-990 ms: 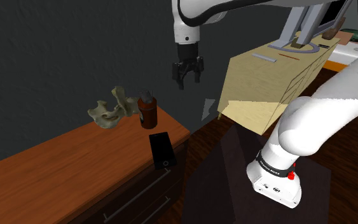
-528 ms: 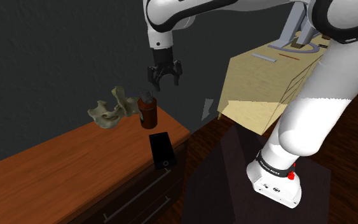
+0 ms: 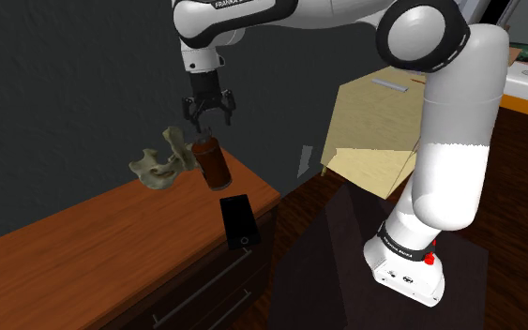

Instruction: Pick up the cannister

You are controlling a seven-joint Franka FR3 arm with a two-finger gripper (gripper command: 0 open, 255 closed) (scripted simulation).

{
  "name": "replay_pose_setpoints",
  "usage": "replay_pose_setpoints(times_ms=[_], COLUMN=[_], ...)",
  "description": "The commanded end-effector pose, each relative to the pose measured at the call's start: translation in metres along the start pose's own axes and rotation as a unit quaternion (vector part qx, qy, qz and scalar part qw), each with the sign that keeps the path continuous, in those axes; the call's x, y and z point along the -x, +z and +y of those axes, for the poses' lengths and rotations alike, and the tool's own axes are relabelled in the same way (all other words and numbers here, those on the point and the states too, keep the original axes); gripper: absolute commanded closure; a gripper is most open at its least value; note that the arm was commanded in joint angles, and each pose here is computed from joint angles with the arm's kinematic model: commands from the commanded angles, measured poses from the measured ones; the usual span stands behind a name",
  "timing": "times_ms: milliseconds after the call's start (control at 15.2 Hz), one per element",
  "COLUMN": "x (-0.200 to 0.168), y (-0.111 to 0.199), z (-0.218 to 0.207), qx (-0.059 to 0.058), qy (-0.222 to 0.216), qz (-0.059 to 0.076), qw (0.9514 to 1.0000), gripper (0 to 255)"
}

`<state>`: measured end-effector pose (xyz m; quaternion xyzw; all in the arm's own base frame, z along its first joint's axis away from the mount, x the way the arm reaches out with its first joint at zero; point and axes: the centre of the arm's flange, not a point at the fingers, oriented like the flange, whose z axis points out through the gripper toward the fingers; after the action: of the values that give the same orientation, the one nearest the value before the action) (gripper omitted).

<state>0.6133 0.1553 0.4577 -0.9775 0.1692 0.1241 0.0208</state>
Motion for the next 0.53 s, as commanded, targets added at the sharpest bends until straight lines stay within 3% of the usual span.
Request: replay_pose_setpoints(times_ms=[0, 462], x=[-0.018, -0.027], y=[0.019, 0.055], z=[-0.012, -0.012], qx=[0.008, 0.008], qy=[0.01, 0.01], qz=[-0.017, -0.017], qw=[0.9998, 0.9998], gripper=[0, 0])
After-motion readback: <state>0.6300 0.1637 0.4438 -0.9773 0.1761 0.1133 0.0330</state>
